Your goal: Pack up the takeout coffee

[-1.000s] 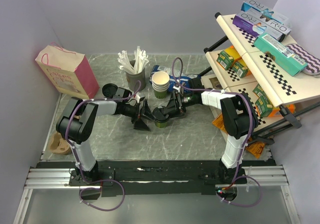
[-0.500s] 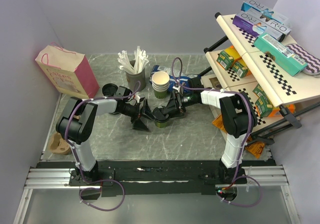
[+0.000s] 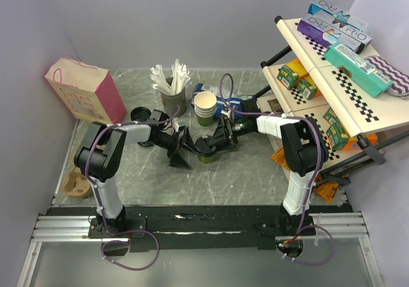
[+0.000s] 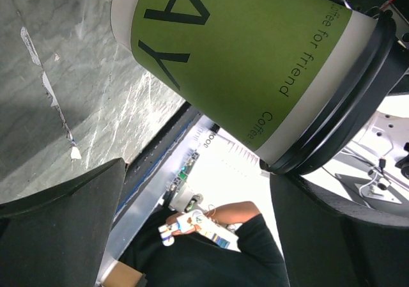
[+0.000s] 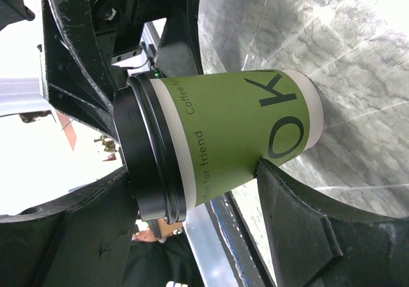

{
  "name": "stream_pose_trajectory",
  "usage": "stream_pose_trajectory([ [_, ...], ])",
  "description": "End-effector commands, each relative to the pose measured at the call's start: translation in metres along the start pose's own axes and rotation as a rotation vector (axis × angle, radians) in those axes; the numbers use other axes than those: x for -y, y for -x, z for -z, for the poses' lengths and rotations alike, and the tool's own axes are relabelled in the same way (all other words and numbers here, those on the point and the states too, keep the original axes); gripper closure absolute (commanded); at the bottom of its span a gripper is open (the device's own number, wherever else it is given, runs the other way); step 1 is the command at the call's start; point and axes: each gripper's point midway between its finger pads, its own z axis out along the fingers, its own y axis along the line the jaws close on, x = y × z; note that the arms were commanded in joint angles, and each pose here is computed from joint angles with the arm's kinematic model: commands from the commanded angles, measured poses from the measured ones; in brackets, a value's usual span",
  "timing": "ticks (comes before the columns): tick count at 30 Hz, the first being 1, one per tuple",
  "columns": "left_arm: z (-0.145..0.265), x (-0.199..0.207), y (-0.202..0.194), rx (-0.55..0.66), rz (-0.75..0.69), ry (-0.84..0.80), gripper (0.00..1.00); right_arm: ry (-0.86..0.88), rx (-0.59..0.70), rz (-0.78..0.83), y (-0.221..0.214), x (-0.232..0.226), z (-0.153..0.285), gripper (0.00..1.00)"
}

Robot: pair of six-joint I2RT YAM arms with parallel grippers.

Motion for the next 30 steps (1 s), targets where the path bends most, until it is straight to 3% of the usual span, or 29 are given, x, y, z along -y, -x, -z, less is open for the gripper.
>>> stream_pose_trajectory([
  [1, 0.015, -0.193, 0.041, 0.347, 0.177, 0.813, 0.05, -0.058, -0.033, -0.015, -0.008, 0.017, -0.018, 0.24],
  [5, 0.017, -0.153, 0.064, 0.403, 0.037, 0.713, 0.05, -0.050, -0.034, 0.018, -0.005, 0.012, -0.017, 0.24],
  [7, 0.011, -0.108, 0.078, 0.429, -0.080, 0.552, 0.06, -0.046, -0.031, 0.030, -0.003, 0.010, -0.016, 0.24],
  [17, 0.024, 0.038, 0.052, 0.429, -0.603, 0.026, 0.01, 0.023, 0.001, 0.184, 0.015, -0.025, -0.003, 0.21],
  [26, 0.046, 0.077, 0.040, 0.459, -0.660, -0.120, 0.01, 0.125, 0.020, 0.273, 0.019, -0.058, 0.012, 0.13],
  [27, 0.046, 0.078, 0.040, 0.459, -0.662, -0.123, 0.00, 0.135, 0.030, 0.285, 0.022, -0.060, 0.015, 0.02],
  [30, 0.042, 0.073, 0.040, 0.440, -0.651, -0.122, 0.01, 0.141, 0.027, 0.279, 0.020, -0.059, 0.015, 0.00],
])
